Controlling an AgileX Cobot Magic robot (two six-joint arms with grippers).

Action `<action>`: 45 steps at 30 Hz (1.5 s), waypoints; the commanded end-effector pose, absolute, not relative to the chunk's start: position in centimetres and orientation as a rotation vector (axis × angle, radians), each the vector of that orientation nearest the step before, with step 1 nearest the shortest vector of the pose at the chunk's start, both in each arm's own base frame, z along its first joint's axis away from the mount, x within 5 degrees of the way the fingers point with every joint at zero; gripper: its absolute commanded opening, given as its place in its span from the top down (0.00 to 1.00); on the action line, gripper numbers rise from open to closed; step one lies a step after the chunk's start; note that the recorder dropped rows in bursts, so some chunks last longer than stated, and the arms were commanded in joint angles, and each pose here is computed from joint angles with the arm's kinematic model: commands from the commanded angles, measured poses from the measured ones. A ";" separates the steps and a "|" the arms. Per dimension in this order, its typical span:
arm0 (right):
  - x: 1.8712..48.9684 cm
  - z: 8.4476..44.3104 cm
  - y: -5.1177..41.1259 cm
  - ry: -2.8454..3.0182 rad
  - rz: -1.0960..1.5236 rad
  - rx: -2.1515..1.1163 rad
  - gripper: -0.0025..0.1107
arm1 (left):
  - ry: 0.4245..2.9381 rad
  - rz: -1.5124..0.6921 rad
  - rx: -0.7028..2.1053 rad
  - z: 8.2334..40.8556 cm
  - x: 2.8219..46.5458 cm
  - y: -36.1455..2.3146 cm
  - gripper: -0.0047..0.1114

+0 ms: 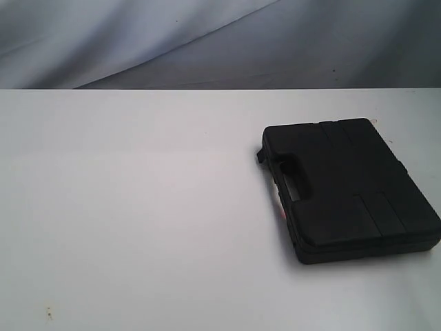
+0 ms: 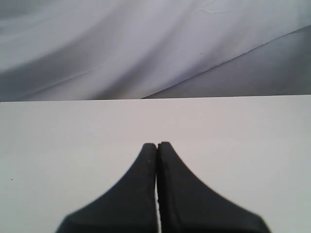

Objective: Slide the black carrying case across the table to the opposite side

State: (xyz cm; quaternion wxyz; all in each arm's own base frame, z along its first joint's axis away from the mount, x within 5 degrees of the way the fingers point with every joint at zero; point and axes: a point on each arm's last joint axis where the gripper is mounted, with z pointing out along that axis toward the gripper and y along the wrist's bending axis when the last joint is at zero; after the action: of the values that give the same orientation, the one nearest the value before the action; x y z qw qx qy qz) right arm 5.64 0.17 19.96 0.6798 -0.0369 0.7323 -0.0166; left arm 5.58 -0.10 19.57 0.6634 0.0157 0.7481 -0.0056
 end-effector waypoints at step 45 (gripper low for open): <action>4.7 24.5 -0.6 1.111 0.088 0.126 0.98 | 1.681 -0.013 0.034 19.5 5.6 -0.1 0.96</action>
State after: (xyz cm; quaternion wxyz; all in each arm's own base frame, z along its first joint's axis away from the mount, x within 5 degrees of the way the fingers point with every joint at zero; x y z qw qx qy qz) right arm 4.68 -0.56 24.74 0.8508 0.0581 0.5206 0.0425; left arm 5.58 -0.10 19.57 0.6634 0.0157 0.7481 -0.0056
